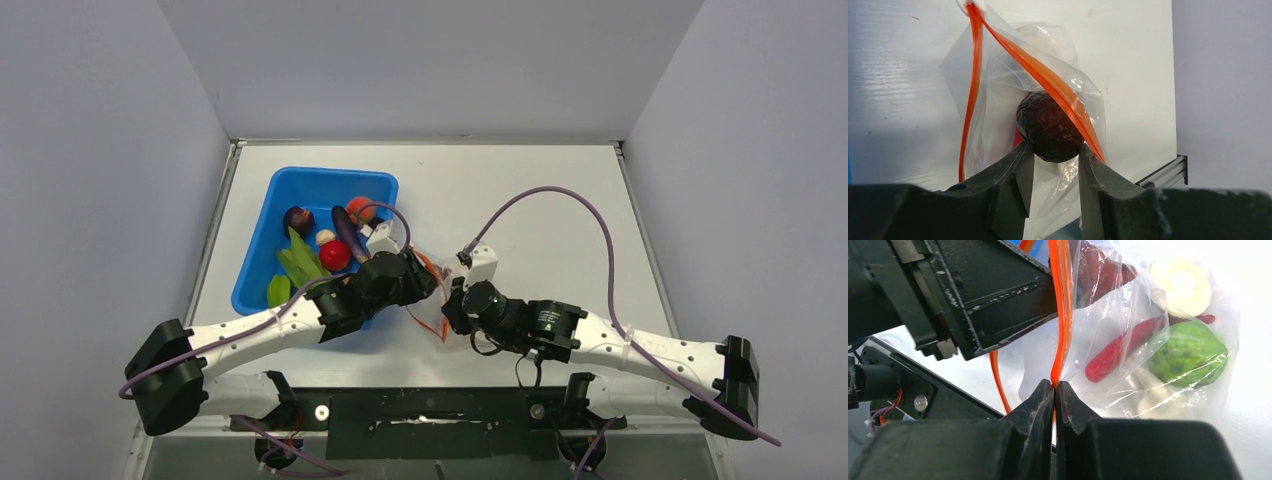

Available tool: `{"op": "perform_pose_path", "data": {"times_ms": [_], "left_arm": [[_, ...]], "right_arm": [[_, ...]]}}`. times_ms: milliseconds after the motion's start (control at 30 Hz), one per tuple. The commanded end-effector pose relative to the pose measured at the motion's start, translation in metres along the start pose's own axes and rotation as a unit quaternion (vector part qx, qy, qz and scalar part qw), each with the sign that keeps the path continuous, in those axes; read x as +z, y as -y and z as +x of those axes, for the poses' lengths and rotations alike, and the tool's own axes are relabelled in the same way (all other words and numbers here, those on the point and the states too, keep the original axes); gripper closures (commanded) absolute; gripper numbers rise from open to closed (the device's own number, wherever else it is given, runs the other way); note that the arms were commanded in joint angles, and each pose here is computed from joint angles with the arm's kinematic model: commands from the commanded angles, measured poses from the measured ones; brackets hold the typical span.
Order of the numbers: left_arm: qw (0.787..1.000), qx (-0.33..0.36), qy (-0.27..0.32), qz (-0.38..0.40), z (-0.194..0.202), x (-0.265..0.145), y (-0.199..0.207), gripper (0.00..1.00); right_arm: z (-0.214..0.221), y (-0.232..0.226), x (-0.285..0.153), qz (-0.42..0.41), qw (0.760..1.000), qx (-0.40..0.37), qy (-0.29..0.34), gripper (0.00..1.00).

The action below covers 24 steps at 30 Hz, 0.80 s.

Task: Open the zip-top bag and remove the fake food
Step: Pick up the fake fruit from the zipper food storage bag, then place the fake fruit in the bin.

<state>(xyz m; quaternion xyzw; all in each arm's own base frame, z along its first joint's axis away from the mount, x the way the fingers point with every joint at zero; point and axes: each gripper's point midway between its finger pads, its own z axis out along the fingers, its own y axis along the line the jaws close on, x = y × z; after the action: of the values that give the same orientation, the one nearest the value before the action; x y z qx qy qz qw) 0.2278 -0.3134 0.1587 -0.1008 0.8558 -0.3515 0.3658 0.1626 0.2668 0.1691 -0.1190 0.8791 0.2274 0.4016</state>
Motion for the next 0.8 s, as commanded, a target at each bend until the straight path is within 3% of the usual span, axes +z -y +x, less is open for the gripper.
{"op": "perform_pose_path", "data": {"times_ms": [0,333,767], "left_arm": [[0.999,0.008,0.003,0.046,-0.012,-0.009,0.028,0.94],[0.997,0.055,-0.042,0.018,-0.004,-0.023,0.018,0.94],[0.997,0.006,0.070,0.033,-0.074,-0.055,0.013,0.97]], "right_arm": [[-0.014,0.008,-0.001,0.010,1.000,0.012,0.025,0.97],[-0.014,0.059,0.012,0.081,0.996,0.029,0.011,0.97],[-0.007,0.084,0.015,0.096,0.994,0.044,0.000,0.97]]}}
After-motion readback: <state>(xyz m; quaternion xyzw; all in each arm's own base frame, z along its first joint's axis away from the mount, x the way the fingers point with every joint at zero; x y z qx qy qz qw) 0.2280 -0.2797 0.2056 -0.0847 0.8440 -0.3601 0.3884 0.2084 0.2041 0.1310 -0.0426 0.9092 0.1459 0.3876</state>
